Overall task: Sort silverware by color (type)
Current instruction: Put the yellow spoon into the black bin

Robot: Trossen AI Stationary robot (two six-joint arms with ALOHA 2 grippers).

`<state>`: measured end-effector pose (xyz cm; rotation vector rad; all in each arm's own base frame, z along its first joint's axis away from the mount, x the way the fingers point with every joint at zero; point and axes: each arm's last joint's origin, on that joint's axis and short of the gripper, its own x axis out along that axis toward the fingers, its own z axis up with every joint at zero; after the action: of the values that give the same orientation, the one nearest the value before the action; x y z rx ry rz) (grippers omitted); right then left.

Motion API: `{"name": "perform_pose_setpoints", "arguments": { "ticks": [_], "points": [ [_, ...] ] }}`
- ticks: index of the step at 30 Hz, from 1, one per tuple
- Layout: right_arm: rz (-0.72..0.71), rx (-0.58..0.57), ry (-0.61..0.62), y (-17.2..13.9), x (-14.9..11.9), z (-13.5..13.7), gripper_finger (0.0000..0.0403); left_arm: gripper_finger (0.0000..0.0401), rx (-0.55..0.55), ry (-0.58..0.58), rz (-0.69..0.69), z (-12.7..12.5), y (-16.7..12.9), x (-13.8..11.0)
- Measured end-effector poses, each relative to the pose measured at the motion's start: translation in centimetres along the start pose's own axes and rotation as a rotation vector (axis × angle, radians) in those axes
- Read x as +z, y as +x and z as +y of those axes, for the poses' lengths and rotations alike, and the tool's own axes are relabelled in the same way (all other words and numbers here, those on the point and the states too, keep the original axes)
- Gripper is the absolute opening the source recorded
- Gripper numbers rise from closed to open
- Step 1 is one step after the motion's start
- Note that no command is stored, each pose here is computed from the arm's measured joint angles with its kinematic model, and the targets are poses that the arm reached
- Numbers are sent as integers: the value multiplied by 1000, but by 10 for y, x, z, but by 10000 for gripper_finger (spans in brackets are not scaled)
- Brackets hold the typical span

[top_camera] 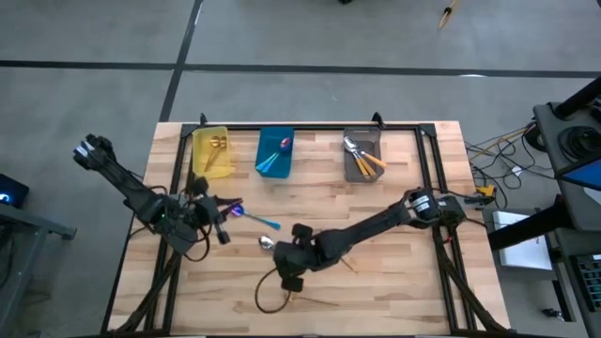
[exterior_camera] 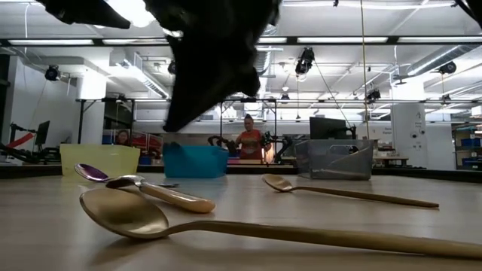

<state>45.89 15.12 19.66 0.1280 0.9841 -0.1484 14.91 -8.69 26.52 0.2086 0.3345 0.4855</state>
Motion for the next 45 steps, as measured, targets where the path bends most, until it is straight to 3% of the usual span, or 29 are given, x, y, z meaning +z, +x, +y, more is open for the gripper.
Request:
{"name": "perform_pose_setpoints", "arguments": {
  "ticks": [5, 11, 21, 26, 31, 39, 45],
  "points": [
    [83, -37, 20, -2, -18, 1, 8, 0, -9, -69, -1, -16, 7, 0],
    [96, -39, 77, -6, -20, 1, 9, 0, -56, -115, 66, -40, 19, -12],
    [-48, 22, -184, -3, -23, 24, 43, 0, -139, -64, 254, -86, 42, -51],
    [-153, -16, -137, 12, -31, 21, 57, 0, -117, 23, 325, -104, 54, -77],
    [-202, -15, -57, 27, -37, 10, 94, 0, -81, 25, 350, -113, 61, -93],
    [-290, 4, 12, 41, -37, -5, 176, 0, -79, -13, 344, -115, 62, -94],
    [-313, -4, 30, 64, -46, -15, 198, 0, -77, -38, 339, -116, 62, -93]
  ]
}}
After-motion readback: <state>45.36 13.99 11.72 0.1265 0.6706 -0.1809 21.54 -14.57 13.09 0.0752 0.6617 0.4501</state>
